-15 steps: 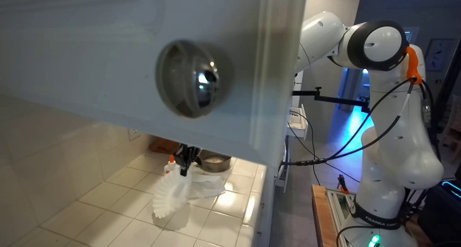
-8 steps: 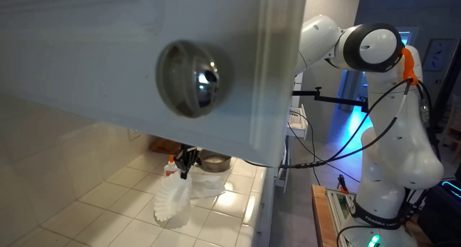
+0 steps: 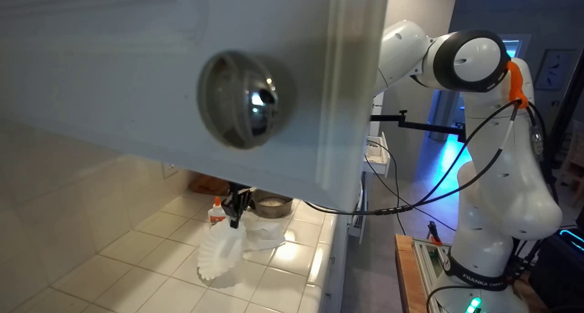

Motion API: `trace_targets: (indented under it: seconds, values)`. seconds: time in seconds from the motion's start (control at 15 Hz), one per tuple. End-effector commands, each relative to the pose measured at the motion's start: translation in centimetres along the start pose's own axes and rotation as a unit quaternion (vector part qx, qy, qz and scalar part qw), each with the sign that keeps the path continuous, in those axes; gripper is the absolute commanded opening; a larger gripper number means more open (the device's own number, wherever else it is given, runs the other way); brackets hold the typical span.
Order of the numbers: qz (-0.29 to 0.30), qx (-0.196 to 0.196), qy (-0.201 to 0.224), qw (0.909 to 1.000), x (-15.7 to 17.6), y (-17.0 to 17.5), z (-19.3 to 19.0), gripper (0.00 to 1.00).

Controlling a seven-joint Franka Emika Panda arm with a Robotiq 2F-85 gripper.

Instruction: Put the white bowl on the counter.

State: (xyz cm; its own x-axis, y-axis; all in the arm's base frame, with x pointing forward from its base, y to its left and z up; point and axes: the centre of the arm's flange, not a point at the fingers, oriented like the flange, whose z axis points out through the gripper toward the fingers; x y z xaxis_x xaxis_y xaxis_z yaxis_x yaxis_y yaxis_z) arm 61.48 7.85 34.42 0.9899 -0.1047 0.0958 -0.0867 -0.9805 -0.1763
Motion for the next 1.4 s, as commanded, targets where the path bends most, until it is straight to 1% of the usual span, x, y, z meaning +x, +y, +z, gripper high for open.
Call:
trace_targets:
  seconds: [0.0, 0.2, 0.4, 0.6, 0.73, 1.07, 1.33]
  values:
    - [-0.001, -0.014, 0.006, 0.9999, 0.5, -0.3, 0.3, 0.27]
    - [-0.001, -0.014, 0.006, 0.9999, 0.5, -0.3, 0.0, 0.45]
    - [0.004, -0.014, 0.007, 0.9999, 0.5, -0.3, -0.4, 0.67]
    - [0.018, -0.025, 0.007, 0.9995, 0.4, -0.3, -0.7, 0.88]
    - [0.025, -0.035, 0.008, 0.9991, 0.3, -0.2, -0.9, 0.99]
    - [0.051, -0.068, 0.012, 0.9963, 0.1, 0.0, -1.7, 1.00]
    - [0.071, -0.074, 0.007, 0.9947, -0.3, 0.2, -2.3, 1.00]
